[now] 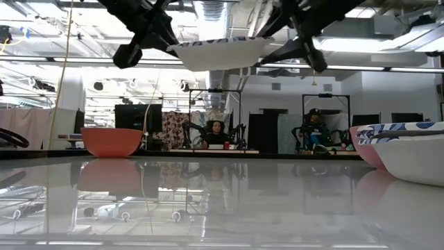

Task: Nest bowls inside each other by size order
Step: Stack the left blue bowl on top of the right blue bowl

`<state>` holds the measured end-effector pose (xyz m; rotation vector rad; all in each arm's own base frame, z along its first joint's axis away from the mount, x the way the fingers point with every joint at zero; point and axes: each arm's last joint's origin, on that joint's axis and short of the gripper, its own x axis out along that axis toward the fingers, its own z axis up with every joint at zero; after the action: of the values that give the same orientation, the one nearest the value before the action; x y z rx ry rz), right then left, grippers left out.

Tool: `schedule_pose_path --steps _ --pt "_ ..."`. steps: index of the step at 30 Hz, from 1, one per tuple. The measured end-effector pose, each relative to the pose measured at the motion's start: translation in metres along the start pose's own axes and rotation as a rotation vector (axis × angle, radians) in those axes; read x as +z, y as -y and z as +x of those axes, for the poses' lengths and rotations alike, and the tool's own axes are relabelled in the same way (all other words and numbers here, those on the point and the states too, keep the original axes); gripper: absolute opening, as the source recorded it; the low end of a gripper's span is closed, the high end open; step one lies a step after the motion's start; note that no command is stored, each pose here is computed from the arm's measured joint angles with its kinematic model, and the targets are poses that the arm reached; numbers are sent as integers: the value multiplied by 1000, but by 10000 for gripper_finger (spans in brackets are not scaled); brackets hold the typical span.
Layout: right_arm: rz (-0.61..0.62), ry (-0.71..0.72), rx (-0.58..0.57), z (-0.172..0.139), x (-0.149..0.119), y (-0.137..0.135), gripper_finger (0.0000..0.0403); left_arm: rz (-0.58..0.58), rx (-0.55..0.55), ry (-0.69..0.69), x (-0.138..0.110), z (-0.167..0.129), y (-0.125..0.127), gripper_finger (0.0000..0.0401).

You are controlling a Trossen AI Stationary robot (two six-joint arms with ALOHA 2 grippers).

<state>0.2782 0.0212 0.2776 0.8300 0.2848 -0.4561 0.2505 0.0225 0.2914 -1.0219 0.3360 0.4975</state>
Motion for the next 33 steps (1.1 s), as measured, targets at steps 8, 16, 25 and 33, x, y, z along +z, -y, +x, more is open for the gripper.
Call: schedule_pose_path --steps 8,16,25,33 --pt "46 -13 19 16 -8 -1 156 7 14 -2 5 1 -4 0" --pt "81 -9 -14 16 -5 3 29 27 9 3 5 1 -3 0" --pt "148 -20 -8 17 -3 5 7 125 10 14 5 1 -3 40" --pt "281 -26 -10 13 1 6 4 145 -22 29 7 1 0 148"
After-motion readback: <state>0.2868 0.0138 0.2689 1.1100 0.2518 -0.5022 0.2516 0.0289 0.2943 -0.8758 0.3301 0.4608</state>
